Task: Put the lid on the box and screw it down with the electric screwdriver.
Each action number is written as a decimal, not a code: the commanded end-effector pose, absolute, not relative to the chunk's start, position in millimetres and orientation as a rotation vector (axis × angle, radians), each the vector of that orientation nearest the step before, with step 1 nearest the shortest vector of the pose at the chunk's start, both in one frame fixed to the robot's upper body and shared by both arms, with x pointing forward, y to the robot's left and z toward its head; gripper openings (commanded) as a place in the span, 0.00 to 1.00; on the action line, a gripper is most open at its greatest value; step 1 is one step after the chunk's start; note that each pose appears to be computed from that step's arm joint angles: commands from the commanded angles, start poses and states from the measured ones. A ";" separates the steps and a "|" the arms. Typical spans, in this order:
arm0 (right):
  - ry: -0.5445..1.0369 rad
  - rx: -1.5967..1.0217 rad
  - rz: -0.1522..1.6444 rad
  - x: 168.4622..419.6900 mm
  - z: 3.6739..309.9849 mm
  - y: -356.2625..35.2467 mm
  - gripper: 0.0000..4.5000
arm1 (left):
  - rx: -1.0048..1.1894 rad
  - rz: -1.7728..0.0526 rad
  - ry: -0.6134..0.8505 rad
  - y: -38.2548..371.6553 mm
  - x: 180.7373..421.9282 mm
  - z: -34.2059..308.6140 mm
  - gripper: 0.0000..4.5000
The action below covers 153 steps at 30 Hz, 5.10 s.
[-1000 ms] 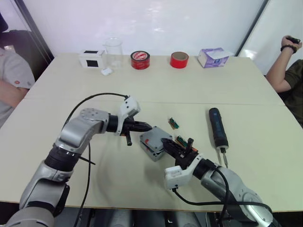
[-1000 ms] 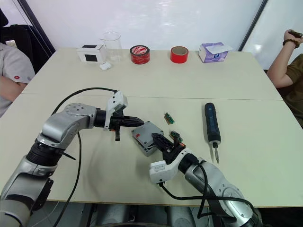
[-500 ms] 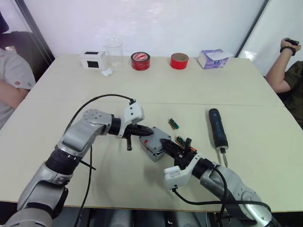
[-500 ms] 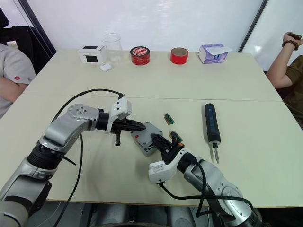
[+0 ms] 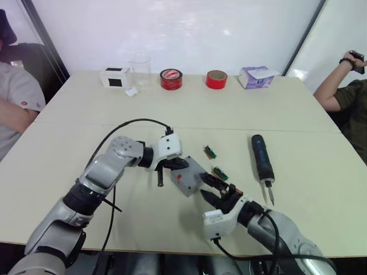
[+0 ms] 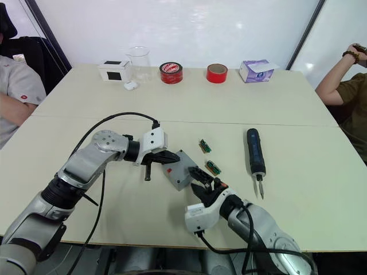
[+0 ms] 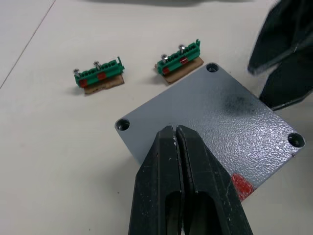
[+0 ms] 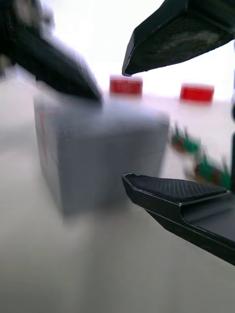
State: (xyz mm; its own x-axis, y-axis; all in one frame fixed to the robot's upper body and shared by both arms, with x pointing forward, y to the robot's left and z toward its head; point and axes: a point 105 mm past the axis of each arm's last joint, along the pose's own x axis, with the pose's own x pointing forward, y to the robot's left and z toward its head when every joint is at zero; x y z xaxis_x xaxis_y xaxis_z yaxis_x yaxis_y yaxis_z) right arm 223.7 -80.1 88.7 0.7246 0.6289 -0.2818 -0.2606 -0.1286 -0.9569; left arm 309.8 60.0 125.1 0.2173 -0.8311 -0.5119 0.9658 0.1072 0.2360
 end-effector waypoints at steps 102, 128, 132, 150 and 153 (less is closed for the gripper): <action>0.255 -0.241 0.746 274.2 102.2 -146.2 0.28 | 0.364 -1.473 0.304 88.9 260.0 176.7 0.00; 0.240 -0.194 0.733 280.5 102.0 -142.6 0.02 | 0.346 -1.444 0.302 92.2 262.8 172.6 0.00; 0.234 -0.188 0.728 279.8 105.8 -142.7 0.02 | 0.344 -1.440 0.302 93.2 263.5 172.3 0.00; 0.045 -0.141 0.826 273.4 173.4 -103.0 0.02 | 0.298 -1.310 0.311 117.9 283.8 176.9 0.00; 0.043 -0.148 0.860 277.5 169.3 -91.3 0.02 | 0.309 -1.298 0.322 120.4 283.7 174.4 0.00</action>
